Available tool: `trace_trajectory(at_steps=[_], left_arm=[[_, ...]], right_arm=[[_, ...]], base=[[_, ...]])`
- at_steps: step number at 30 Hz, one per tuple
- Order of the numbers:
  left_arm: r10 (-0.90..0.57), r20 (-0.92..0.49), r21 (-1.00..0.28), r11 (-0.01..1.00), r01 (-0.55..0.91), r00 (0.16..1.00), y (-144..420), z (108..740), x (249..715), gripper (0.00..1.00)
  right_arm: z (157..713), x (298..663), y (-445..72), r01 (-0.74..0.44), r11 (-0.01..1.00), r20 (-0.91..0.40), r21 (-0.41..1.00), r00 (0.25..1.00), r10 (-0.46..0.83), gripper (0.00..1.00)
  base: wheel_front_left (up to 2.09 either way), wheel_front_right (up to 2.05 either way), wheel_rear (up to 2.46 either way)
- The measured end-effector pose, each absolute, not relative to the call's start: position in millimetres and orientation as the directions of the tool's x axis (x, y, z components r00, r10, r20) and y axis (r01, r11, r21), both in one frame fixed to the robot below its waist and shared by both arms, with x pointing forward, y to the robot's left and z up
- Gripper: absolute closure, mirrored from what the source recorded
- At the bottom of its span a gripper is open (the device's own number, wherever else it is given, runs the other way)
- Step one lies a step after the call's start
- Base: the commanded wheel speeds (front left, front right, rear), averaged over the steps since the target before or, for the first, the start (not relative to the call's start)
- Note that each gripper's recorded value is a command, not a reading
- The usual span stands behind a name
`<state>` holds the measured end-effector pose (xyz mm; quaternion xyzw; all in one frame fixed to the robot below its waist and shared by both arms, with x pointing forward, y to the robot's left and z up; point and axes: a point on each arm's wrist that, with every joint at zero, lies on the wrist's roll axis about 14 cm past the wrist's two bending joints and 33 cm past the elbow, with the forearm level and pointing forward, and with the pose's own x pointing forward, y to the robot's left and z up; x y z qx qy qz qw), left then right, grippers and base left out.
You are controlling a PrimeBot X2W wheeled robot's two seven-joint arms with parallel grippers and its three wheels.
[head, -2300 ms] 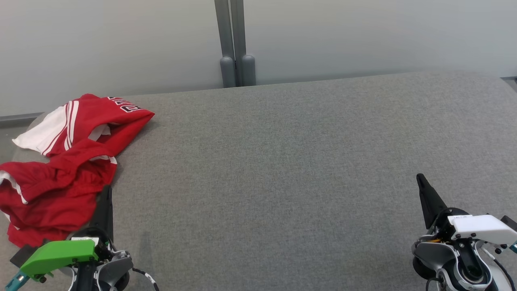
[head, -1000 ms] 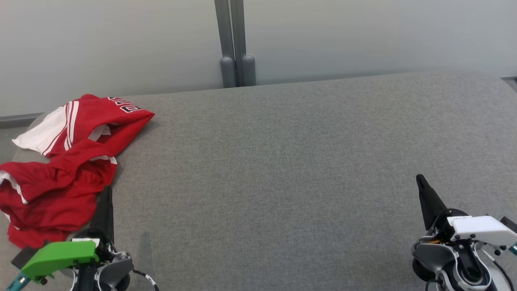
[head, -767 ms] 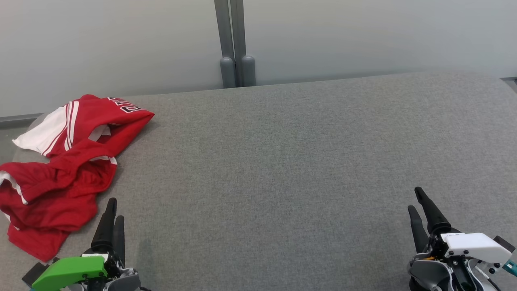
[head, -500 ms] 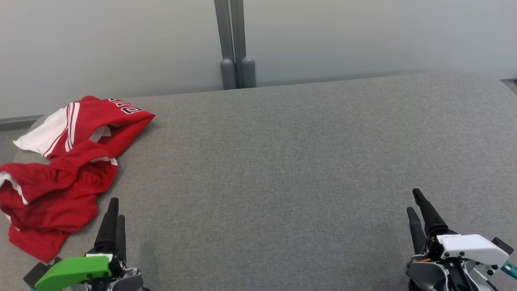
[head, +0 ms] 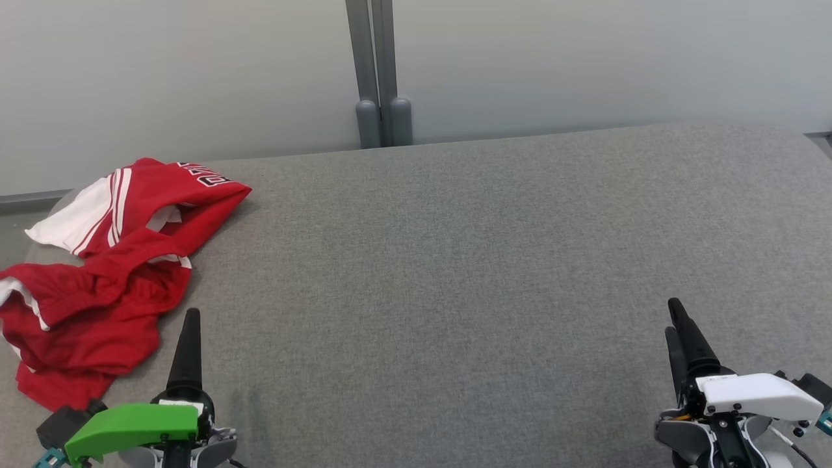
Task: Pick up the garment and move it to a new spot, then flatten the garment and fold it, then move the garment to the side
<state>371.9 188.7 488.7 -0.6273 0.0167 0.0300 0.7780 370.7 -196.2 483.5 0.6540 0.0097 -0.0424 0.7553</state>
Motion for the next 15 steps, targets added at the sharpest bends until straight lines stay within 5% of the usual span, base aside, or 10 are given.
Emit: trace_trajectory(at_steps=[15], left_arm=[[0.025,-0.028,-0.871,0.489,-0.037,0.999,182,503,368,0.00]], right_arm=[[505,369,-190,0.012,0.401,0.005,0.916,0.999,-0.041,0.00]], base=[[0.00,0.00,0.00]])
